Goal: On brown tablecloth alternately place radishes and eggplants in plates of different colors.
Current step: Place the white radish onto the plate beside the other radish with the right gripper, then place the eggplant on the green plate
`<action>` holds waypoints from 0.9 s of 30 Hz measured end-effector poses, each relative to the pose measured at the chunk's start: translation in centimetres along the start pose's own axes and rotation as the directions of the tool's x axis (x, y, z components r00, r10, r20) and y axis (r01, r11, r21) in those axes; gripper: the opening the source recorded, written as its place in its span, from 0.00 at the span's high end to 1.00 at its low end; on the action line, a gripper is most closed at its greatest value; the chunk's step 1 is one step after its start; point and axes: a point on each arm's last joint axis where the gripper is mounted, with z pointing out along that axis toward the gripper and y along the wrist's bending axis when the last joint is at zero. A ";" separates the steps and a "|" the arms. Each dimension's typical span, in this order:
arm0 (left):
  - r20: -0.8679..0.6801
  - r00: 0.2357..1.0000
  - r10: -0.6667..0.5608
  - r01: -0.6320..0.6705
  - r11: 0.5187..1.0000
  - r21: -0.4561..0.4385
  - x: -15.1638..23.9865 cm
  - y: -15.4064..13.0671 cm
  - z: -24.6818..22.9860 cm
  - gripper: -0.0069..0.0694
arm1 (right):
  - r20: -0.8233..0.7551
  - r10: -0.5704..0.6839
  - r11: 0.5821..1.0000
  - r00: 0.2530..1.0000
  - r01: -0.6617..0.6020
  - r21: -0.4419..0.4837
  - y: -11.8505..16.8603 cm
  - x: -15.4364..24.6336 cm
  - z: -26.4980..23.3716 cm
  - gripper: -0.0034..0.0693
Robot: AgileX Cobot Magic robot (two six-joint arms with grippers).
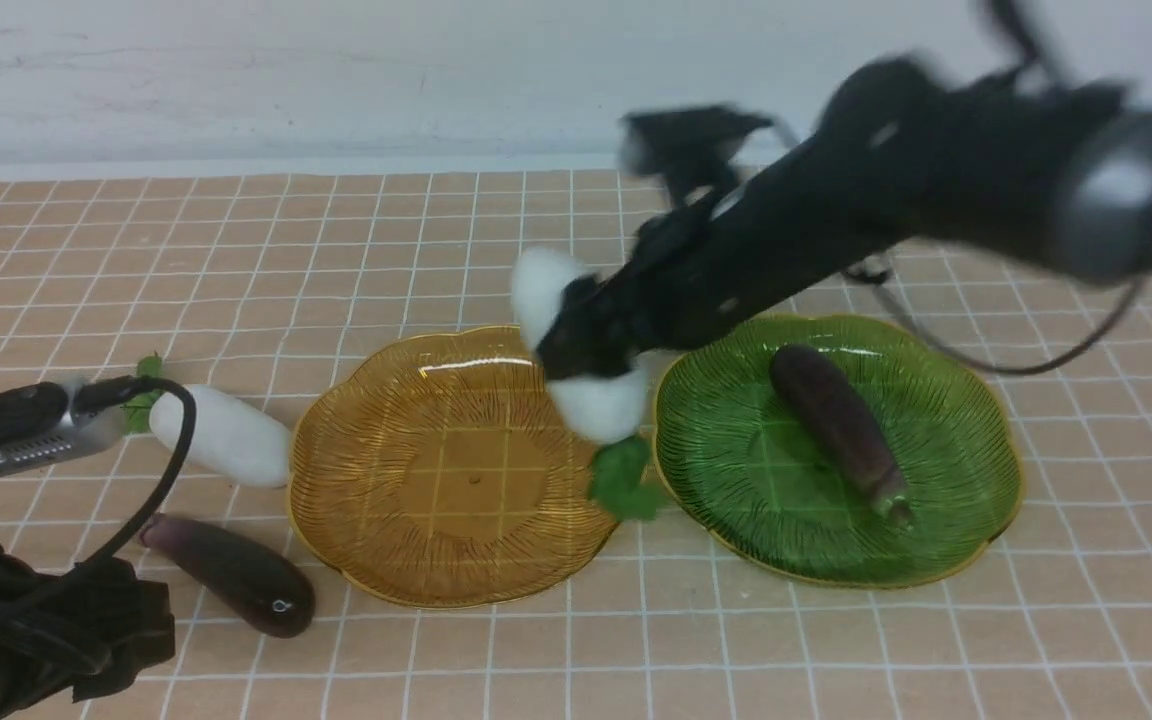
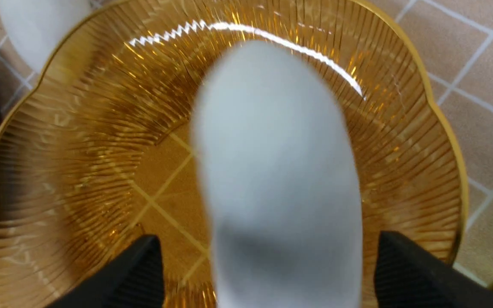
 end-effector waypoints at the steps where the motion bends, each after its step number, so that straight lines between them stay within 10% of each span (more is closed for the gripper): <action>1: -0.001 1.000 -0.005 0.005 1.000 0.000 0.0 0.0 0.0 0.28 | -0.006 0.000 1.000 1.000 0.000 0.000 -0.1 0.1 0.0 0.12; 9: -0.008 0.999 -0.047 0.047 0.999 -0.002 0.1 0.0 0.0 0.28 | -0.082 -0.009 0.999 0.997 0.006 -0.040 -0.2 -1.5 -3.4 0.13; 12: 0.012 0.998 -0.057 0.057 0.998 0.003 -0.1 0.0 0.0 0.28 | -0.121 -0.018 0.998 0.992 0.011 -0.055 0.0 -2.7 -5.8 0.27; 18: 0.063 0.991 -0.121 0.119 0.993 0.024 -2.5 -0.9 -0.3 0.28 | -0.158 -0.025 0.999 0.987 0.031 0.039 -0.6 -4.5 -12.8 0.87; 27: -0.005 0.977 -0.214 0.214 0.976 -0.031 -6.0 -1.1 5.3 0.28 | -0.114 0.036 0.987 0.993 -0.018 0.159 0.5 -1.9 -20.3 0.97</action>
